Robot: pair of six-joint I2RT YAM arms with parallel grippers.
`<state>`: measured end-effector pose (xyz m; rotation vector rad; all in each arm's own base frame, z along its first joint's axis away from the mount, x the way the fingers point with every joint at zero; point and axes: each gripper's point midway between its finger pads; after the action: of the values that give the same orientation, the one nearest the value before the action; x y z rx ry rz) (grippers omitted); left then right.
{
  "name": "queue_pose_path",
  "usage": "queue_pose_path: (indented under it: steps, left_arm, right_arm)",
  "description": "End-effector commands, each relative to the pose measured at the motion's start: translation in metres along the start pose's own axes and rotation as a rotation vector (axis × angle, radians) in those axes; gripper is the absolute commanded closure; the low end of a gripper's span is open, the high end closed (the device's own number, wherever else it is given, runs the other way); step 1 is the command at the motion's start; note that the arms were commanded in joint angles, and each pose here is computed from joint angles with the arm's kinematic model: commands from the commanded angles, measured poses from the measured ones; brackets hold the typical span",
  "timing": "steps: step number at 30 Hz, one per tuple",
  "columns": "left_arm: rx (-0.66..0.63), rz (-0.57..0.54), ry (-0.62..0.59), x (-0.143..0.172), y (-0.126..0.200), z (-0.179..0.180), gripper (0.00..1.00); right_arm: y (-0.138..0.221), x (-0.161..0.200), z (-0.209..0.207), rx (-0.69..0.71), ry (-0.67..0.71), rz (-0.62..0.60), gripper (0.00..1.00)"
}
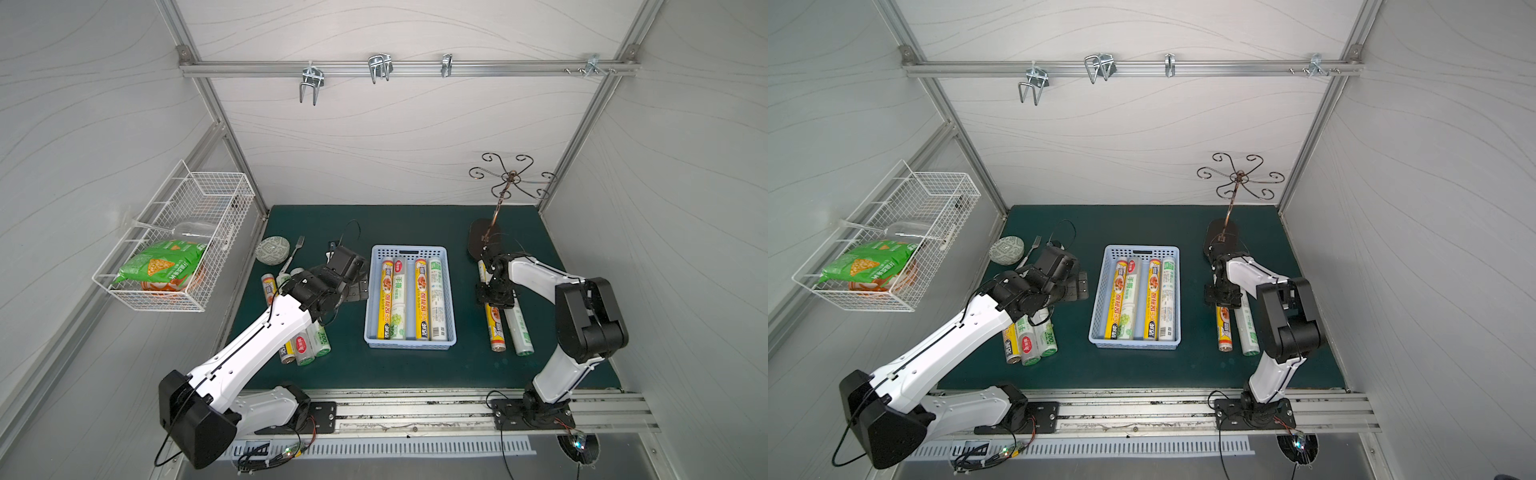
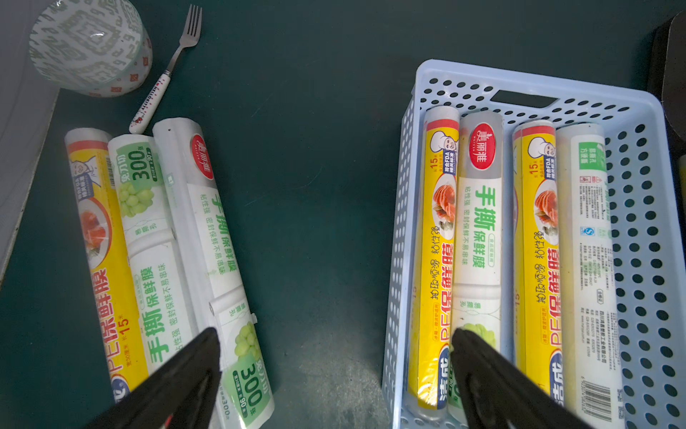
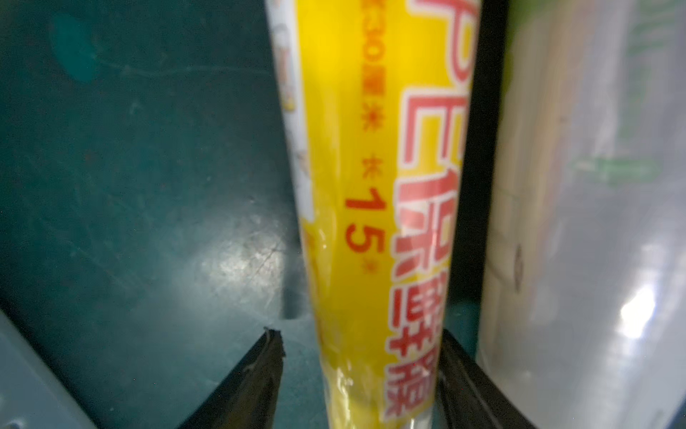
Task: Put the plastic wrap into the basket
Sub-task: Pick up the plastic wrap from the center of the board.
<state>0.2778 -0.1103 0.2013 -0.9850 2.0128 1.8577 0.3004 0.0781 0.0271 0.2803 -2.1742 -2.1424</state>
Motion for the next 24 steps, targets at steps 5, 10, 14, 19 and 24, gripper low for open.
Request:
queue_pose_path:
  steps: [5,10,14,19,24]
  left_arm:
    - [0.020,-0.012,0.019,-0.004,-0.004,-0.006,0.01]
    - [0.019,-0.008,0.019,-0.003,-0.006,-0.007,0.01]
    - [0.020,-0.008,0.019,-0.004,-0.005,-0.007,0.01]
    - [0.017,-0.009,0.017,-0.004,-0.004,-0.006,0.01]
    - [0.018,-0.020,0.018,-0.007,-0.001,-0.005,0.01]
  right_arm:
    - [-0.001,-0.009,0.010,-0.038,0.011,-0.004,0.40]
    - [-0.003,-0.012,0.012,-0.051,0.011,-0.006,0.49]
    - [-0.003,-0.013,0.017,-0.078,0.008,0.000,0.63]
    - [0.003,-0.013,0.025,-0.128,-0.001,-0.011,0.67]
    - [0.018,-0.013,0.036,-0.193,-0.008,-0.034,0.70]
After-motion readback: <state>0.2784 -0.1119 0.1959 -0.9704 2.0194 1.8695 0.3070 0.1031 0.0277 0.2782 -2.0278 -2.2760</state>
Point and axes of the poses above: each gripper's point midway between its finger pads, its own y axis back along the fingers, its own z axis along the line the jaws close on, x = y × z, and after that the axes turned 12 degrees about y, right-handed
